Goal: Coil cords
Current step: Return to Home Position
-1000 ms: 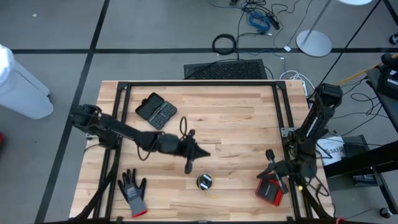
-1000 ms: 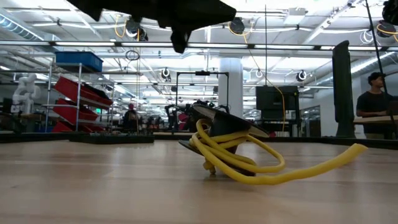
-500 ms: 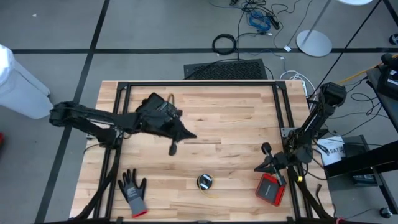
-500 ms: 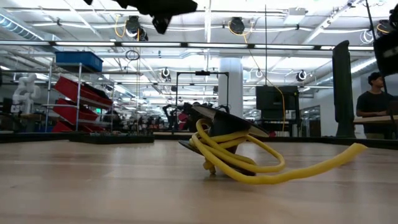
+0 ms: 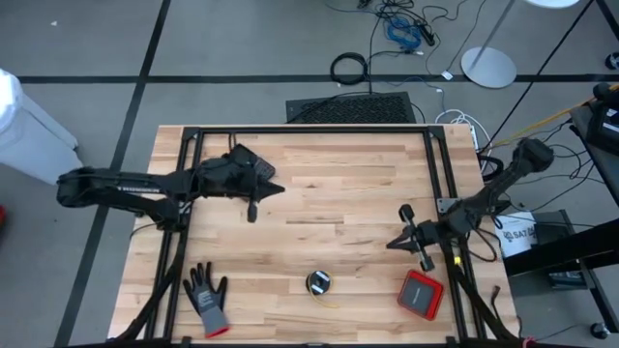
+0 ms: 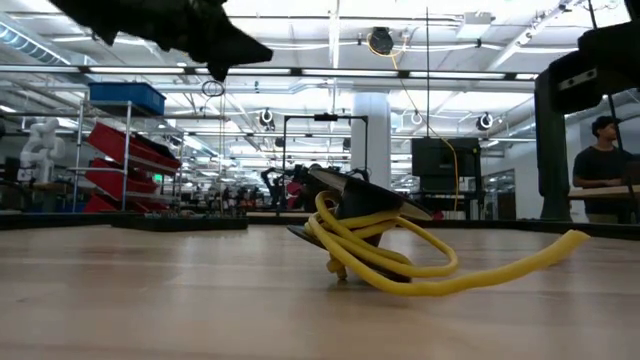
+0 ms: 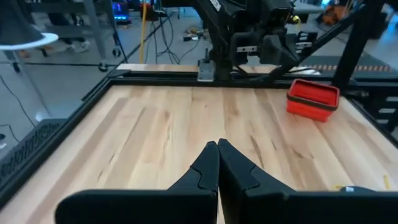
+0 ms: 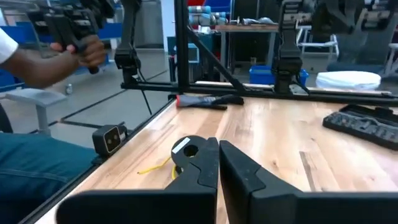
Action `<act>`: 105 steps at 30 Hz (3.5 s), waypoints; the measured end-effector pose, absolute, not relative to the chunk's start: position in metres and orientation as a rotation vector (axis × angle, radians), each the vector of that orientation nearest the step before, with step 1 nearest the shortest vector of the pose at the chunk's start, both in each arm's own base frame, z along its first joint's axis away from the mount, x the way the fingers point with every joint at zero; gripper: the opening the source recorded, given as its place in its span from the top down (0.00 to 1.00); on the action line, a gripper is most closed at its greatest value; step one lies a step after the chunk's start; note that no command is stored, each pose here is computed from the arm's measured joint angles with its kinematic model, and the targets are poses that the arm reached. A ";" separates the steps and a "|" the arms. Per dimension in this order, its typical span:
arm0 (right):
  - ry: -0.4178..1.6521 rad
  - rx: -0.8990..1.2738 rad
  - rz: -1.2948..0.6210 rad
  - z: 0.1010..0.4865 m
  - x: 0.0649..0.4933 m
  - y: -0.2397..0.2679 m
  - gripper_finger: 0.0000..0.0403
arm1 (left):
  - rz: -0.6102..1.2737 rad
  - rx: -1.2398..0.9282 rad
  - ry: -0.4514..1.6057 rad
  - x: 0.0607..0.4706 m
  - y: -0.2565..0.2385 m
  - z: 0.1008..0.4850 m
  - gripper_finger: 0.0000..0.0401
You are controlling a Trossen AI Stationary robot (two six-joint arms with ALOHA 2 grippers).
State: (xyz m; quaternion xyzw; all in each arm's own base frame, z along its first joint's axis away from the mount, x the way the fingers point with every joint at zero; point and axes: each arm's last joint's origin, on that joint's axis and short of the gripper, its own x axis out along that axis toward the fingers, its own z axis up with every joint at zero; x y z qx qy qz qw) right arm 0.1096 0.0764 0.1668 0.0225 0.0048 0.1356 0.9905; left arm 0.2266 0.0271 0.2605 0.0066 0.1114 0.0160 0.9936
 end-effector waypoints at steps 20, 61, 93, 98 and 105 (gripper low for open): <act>0.033 0.038 0.272 0.167 0.122 0.026 1.00 | 0.090 0.041 0.174 0.206 0.043 0.239 1.00; 0.097 0.054 0.089 0.160 0.124 0.001 1.00 | 0.120 -0.105 0.017 0.137 0.035 0.161 1.00; 0.097 0.037 0.064 0.160 0.125 0.001 1.00 | 0.063 -0.036 0.115 0.118 -0.004 0.157 1.00; 0.092 0.037 0.066 0.161 0.125 0.001 1.00 | 0.000 -0.042 0.081 0.113 -0.006 0.160 1.00; 0.088 0.019 0.071 0.161 0.125 0.001 1.00 | -0.098 -0.071 0.119 0.107 -0.008 0.157 1.00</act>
